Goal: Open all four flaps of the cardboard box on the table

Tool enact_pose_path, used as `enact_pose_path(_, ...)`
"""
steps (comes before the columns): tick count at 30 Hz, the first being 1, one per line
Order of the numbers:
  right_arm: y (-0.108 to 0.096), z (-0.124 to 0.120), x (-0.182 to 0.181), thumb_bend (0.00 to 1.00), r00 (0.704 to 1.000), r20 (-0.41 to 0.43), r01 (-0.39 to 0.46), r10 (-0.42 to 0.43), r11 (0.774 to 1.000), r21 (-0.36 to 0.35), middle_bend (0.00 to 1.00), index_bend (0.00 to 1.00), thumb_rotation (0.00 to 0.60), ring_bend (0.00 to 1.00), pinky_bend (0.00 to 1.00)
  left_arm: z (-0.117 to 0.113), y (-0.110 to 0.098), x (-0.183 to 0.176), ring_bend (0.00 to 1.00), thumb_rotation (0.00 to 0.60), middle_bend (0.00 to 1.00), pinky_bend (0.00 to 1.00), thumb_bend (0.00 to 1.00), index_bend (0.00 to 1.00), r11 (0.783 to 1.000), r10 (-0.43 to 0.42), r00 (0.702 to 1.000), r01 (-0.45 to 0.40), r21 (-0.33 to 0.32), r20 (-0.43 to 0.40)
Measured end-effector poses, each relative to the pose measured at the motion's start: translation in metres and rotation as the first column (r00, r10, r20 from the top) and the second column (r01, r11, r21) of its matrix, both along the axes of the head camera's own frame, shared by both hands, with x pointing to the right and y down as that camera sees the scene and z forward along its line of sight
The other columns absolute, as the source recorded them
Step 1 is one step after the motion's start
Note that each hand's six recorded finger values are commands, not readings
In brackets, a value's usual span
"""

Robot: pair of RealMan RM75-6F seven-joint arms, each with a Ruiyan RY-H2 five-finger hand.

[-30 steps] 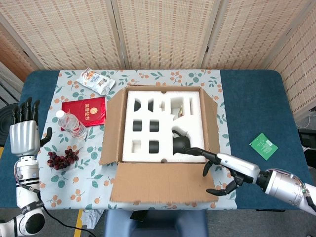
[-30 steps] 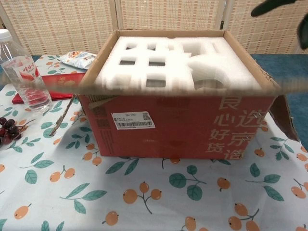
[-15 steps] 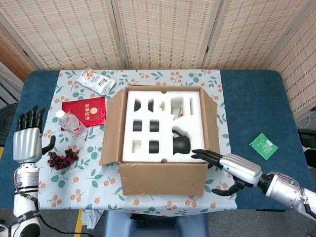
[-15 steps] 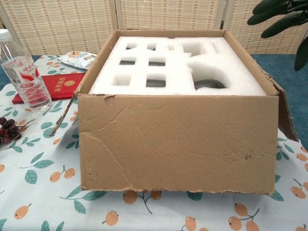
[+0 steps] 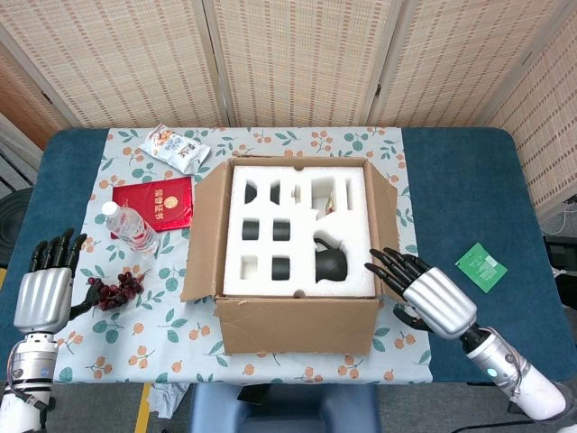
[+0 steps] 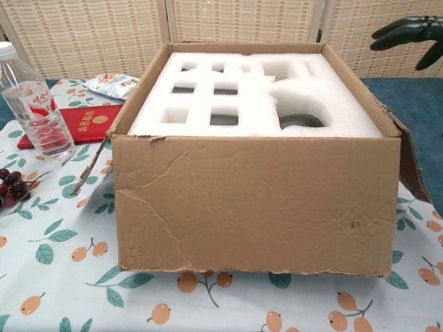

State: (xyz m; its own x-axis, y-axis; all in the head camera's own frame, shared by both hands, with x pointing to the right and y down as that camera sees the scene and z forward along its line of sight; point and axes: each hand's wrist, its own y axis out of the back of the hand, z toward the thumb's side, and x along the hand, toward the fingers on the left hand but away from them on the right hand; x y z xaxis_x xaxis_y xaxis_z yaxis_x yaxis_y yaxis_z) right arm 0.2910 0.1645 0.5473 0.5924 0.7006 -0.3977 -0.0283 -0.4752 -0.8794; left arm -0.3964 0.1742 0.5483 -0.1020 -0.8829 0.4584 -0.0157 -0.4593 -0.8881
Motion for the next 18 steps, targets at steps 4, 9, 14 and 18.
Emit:
enact_pose_path(4, 0.002, 0.008, 0.028, 0.37, 0.991, -0.032, -0.127, 0.13, 0.989, 0.079, 0.0, 0.0, 0.6, 0.0, 0.17, -0.001, -0.001, -0.004, 0.0, 0.6, 0.0, 0.0, 0.42, 0.0, 1.0, -0.004, 1.0, 0.005, 0.019, -0.013)
enact_pose_path(9, 0.006, 0.008, 0.054, 0.37, 0.97, -0.019, -0.236, 0.241, 0.961, 0.147, 0.0, 0.0, 0.6, 0.0, 0.11, 0.004, 0.0, -0.013, 0.0, 0.6, 0.0, 0.0, 0.42, 0.0, 1.0, -0.004, 1.0, 0.005, 0.015, -0.015)
enact_pose_path(14, 0.01, 0.006, 0.079, 0.37, 0.942, 0.008, -0.331, 0.336, 0.923, 0.199, 0.0, 0.0, 0.6, 0.0, 0.1, 0.003, -0.003, -0.013, 0.0, 0.6, 0.0, 0.0, 0.42, 0.0, 0.999, -0.001, 0.999, 0.003, 0.035, -0.038)
enact_pose_path(18, 0.009, 0.006, 0.088, 0.37, 0.929, 0.02, -0.366, 0.369, 0.91, 0.194, 0.0, 0.0, 0.6, 0.0, 0.1, 0.005, -0.005, -0.011, 0.0, 0.6, 0.0, 0.0, 0.42, 0.0, 0.999, 0.014, 0.999, -0.012, 0.047, -0.041)
